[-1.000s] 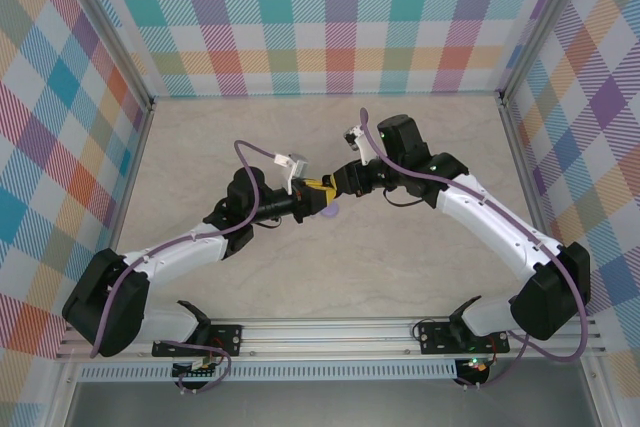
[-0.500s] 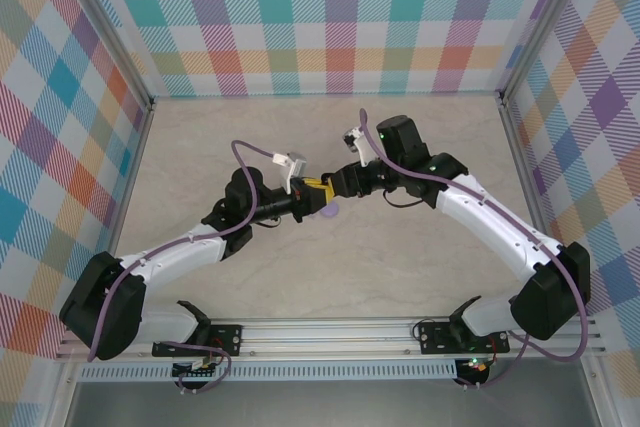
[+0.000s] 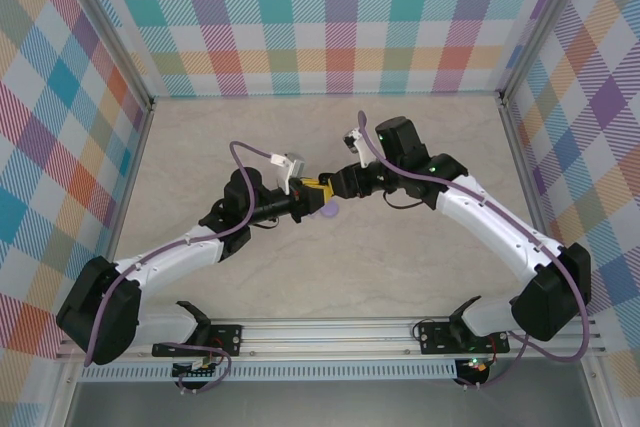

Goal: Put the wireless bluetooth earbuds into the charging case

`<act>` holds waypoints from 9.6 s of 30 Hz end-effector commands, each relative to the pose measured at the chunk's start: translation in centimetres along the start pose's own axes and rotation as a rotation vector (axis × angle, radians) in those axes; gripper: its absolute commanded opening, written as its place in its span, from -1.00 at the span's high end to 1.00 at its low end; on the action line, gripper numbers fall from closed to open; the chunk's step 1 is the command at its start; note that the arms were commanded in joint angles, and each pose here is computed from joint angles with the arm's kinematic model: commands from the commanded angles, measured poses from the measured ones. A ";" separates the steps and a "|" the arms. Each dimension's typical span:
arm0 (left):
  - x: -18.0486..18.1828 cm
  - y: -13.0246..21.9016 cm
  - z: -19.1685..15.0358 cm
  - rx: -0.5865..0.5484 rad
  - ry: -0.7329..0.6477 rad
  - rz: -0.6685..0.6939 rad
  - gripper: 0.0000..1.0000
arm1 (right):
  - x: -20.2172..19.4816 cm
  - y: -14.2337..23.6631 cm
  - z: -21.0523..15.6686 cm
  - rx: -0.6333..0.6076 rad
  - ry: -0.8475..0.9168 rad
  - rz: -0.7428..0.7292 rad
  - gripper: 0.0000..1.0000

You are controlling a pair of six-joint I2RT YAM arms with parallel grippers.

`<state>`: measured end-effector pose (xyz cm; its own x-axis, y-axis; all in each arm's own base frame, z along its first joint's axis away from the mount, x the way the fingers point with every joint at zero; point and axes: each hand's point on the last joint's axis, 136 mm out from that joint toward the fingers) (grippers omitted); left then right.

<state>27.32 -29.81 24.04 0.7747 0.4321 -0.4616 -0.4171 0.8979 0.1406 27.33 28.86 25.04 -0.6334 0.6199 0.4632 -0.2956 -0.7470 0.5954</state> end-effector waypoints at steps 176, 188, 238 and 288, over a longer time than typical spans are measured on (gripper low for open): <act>12.9 8.1 -5.6 0.420 0.494 0.643 -0.35 | -13.6 -17.2 -7.8 0.565 -0.141 -0.254 -0.08; 12.6 8.4 -5.8 0.423 0.492 0.639 -0.35 | -15.2 -17.2 -9.1 0.618 -0.141 -0.354 -0.11; 9.9 -2.6 -11.7 0.497 0.645 0.366 -0.13 | -14.6 -7.2 -10.1 0.353 -0.541 -0.197 0.05; 9.9 -7.0 -18.0 0.542 0.782 0.271 0.14 | -14.9 -11.4 -13.9 0.415 -0.705 -0.070 0.57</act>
<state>29.98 -32.64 3.70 0.0879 0.6342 -0.7681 -0.1431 0.7711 0.6204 30.47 24.52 2.87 -0.0043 0.7728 0.6346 0.0355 -0.6341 0.7725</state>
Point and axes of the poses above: each hand's point on the last joint's axis, 136 mm out from that joint toward the fingers, its own y axis back along the fingers, its own x axis along the line the jaws close on, z = x × y, and after that the axes turned 1 degree about -y, right-handed
